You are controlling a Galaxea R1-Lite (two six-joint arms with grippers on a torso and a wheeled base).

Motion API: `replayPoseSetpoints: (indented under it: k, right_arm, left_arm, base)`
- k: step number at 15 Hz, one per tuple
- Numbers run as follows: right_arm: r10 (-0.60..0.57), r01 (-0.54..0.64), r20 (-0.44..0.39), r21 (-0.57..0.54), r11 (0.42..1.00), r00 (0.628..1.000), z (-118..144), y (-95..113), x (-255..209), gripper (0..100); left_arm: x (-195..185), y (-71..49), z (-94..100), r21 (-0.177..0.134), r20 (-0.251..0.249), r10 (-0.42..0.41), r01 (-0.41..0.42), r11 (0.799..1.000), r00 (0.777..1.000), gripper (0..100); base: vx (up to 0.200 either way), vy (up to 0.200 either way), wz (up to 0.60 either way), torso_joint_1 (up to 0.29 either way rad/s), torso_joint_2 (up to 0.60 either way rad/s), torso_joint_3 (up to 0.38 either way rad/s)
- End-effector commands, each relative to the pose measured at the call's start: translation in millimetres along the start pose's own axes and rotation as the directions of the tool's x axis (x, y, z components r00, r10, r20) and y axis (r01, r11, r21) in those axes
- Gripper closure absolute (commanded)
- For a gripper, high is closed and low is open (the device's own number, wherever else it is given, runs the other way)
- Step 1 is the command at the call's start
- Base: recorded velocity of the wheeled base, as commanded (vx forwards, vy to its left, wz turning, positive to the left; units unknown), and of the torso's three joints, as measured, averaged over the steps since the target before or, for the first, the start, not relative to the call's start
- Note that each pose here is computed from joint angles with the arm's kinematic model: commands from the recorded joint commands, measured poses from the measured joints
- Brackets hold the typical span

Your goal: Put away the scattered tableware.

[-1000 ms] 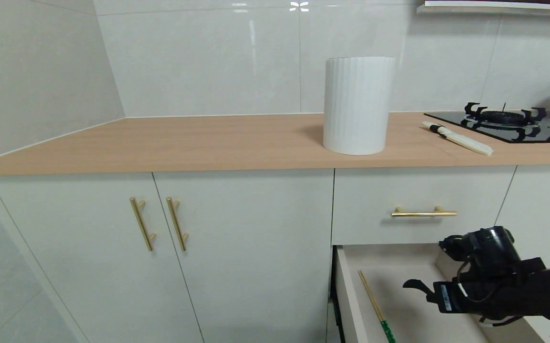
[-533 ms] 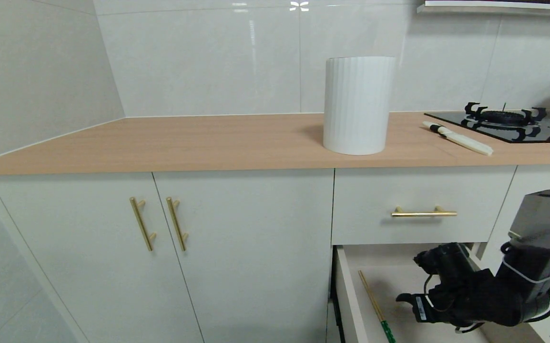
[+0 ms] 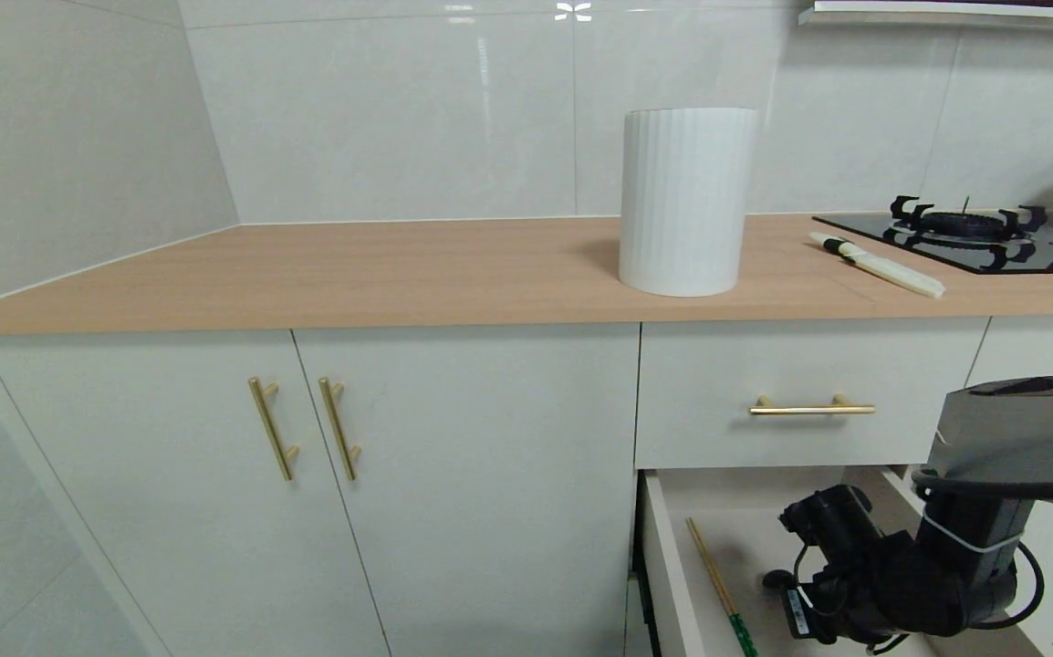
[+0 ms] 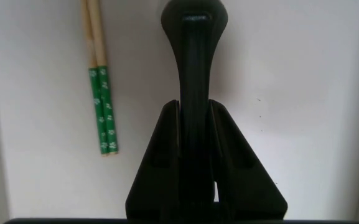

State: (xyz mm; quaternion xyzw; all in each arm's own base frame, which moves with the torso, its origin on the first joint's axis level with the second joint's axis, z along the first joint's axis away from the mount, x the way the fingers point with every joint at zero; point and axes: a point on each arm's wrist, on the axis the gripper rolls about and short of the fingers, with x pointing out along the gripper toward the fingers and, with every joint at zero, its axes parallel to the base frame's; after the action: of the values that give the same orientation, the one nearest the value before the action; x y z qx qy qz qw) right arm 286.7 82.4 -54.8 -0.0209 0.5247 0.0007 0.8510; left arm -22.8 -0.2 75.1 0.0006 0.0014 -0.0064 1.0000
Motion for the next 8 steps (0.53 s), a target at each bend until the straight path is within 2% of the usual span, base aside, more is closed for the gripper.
replayPoseSetpoints:
  k: [1,7,8]
  right_arm:
    - [-0.002,0.002,-0.009,-0.003,1.000,1.000,-2.0,0.9,2.2,100]
    - [-0.003,0.003,-0.009,-0.003,1.000,1.000,-1.9,0.9,2.2,100]
    - [-0.003,0.003,-0.007,-0.002,1.000,1.000,-1.7,0.5,2.2,0]
  left_arm:
    - [0.0,0.0,0.0,0.000,0.000,-0.001,0.001,1.000,1.000,0]
    - [0.0,0.0,0.0,0.000,0.000,-0.001,0.001,1.000,1.000,0]
    - [0.0,0.0,0.0,0.000,0.000,0.000,0.000,1.000,1.000,0]
  base:
    - [0.000,0.000,0.00,0.000,0.00,0.000]
    - [0.000,0.000,0.00,0.000,0.00,0.000]
    - [0.000,0.000,0.00,0.000,0.00,0.000]
